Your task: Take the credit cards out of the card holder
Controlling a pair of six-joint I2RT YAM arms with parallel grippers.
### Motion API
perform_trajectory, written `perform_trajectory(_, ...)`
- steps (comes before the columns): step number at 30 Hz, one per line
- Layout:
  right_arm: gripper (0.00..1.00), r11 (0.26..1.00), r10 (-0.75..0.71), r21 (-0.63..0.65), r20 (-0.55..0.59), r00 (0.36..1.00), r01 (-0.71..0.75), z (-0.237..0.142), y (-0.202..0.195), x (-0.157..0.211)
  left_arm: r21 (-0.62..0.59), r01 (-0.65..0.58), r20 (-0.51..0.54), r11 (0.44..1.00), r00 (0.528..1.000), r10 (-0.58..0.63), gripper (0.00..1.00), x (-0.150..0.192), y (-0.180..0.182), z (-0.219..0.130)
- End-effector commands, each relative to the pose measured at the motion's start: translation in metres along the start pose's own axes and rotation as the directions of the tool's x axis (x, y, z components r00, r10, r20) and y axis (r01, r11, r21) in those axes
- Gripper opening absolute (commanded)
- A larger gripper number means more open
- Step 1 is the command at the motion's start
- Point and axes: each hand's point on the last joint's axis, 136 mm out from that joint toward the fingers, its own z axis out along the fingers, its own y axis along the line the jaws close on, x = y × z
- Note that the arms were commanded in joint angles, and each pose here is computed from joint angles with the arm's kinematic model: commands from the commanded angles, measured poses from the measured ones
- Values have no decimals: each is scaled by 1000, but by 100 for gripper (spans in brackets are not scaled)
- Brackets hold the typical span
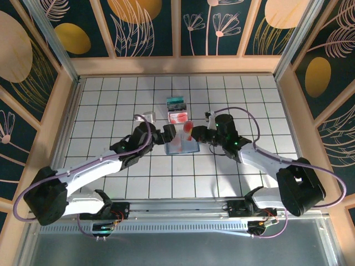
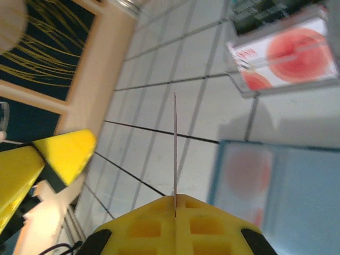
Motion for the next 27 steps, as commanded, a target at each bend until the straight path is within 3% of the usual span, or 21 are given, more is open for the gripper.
perform_trajectory(1, 0, 977, -68, -194, 87, 994, 84, -13, 47, -21, 241, 2, 9, 971, 1000, -4, 88, -12, -43, -7)
perform_trajectory(8, 0, 930, -88, -344, 125, 988, 126, -27, 85, -30, 427, -31, 12, 904, 1000, 29, 80, -22, -77, -15)
perform_trajectory(18, 0, 892, -100, -429, 124, 987, 144, -37, 105, -30, 513, -31, 10, 858, 999, 30, 61, -25, -93, -19)
perform_trajectory(27, 2, 885, -104, -441, 118, 988, 146, -37, 107, -29, 538, -41, 9, 842, 999, 43, 8, -25, -97, -21)
